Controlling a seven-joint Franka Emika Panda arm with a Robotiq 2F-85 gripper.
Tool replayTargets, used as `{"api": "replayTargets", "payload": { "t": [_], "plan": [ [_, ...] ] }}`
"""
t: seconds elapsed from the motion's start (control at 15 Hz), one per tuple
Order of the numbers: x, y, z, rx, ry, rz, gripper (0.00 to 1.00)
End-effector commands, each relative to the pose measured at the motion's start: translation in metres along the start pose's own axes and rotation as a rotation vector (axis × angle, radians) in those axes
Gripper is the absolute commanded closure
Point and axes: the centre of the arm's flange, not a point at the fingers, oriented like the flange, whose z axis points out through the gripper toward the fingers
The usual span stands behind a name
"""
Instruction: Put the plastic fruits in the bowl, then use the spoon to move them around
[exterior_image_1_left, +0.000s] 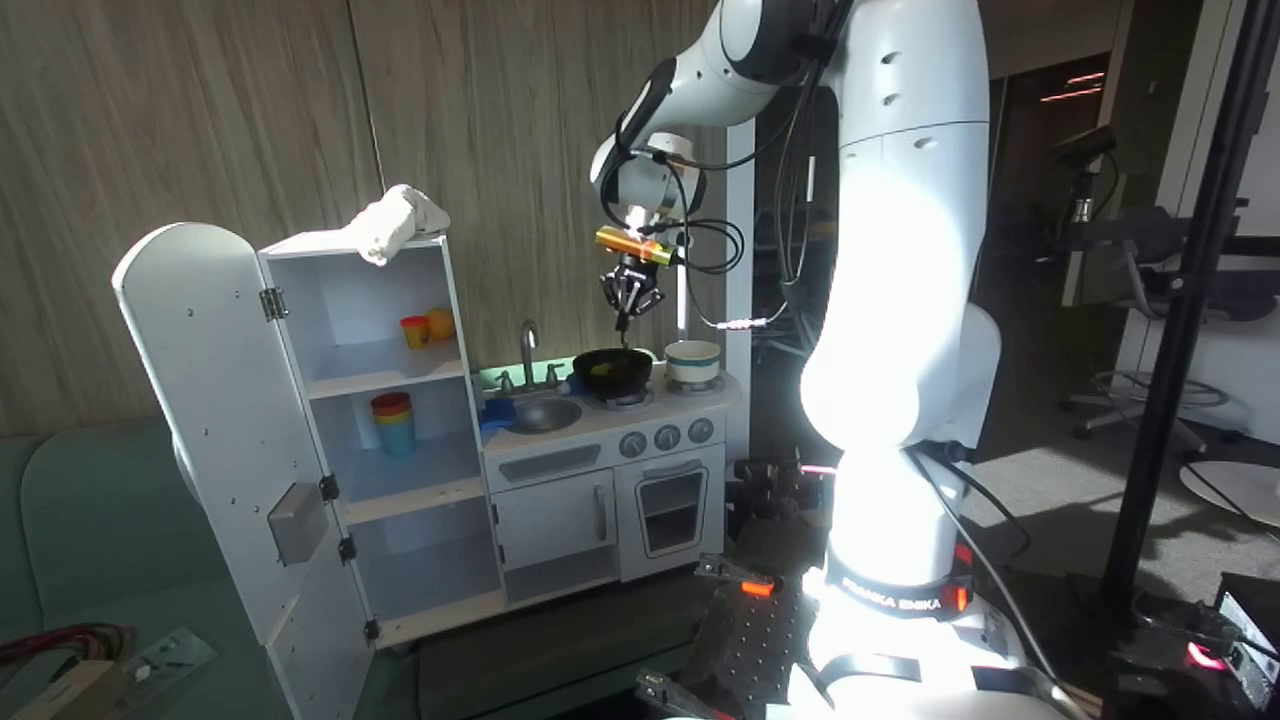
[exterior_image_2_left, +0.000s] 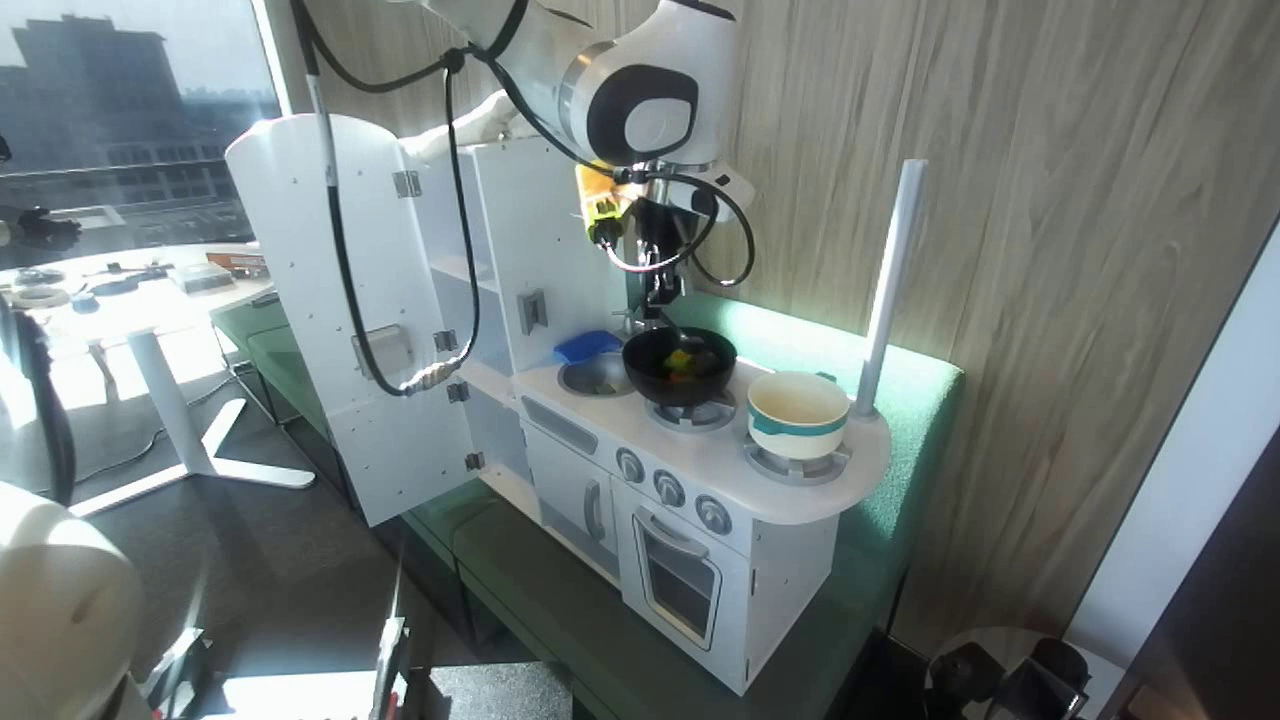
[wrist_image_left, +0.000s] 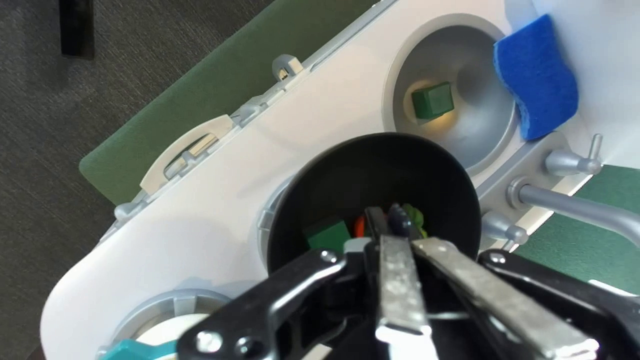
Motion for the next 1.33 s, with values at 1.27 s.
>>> {"api": "replayTargets", "payload": {
  "t": [1.27],
  "plan": [
    [-0.013, -0.028, 0.016, -0.098, 0.06, -0.022, 0.98]
  ]
}}
